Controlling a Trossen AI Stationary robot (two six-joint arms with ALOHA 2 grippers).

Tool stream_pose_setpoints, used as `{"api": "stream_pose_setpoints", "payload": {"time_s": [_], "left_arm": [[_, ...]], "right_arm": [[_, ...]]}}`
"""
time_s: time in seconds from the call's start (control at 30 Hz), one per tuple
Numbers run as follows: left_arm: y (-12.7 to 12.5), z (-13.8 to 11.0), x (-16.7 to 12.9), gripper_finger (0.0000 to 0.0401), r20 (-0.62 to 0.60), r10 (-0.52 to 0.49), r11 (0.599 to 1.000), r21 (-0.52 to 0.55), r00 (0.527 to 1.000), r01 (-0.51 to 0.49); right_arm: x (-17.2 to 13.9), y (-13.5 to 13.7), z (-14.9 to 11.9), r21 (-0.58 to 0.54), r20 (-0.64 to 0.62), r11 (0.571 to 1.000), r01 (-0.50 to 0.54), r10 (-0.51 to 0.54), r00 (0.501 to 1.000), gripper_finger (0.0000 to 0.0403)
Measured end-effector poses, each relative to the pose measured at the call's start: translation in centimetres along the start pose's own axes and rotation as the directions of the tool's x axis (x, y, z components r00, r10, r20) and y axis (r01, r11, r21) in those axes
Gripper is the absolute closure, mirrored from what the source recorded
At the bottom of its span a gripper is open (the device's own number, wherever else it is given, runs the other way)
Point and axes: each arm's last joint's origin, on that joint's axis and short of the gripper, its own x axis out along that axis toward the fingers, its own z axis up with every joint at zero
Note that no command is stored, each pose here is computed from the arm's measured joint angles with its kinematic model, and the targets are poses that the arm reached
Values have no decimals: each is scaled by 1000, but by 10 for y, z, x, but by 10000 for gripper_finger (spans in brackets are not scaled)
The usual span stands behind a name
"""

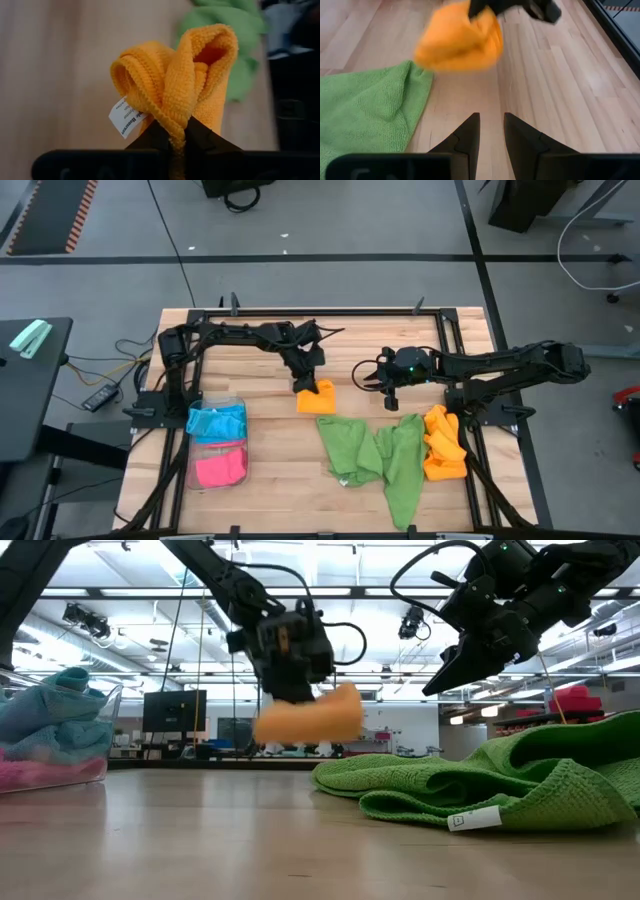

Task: Fold microfiber towels
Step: Put the left yellow microfiber cloth into the transparent bin

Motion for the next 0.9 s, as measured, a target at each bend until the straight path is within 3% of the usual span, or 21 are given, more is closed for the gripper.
{"api": "stream_pose_setpoints", "payload": {"time_s": [0.23, 0.43, 0.57, 0.73, 0.9], "left_arm": [[-36, -21, -31, 372, -174, -83, 997, -18, 981, 81], [-74, -31, -59, 372, -230, -105, 994, -18, 967, 104], [-95, -42, -78, 372, -283, -119, 992, -74, 952, 102], [-114, -71, -77, 372, -304, -131, 987, -129, 944, 96], [-123, -112, -67, 372, -249, -132, 967, -244, 959, 70]], "right_arm": [[0, 0, -1, -2, -12, 1000, -2, 2, 1000, 307], [0, 0, -2, -14, -17, 1000, -3, 3, 1000, 307], [0, 0, -2, -9, -20, 1000, -4, 4, 1000, 307], [0, 1, -3, -3, -32, 1000, -6, 6, 999, 307], [0, 1, -4, 13, -47, 1000, -8, 8, 999, 307]]}}
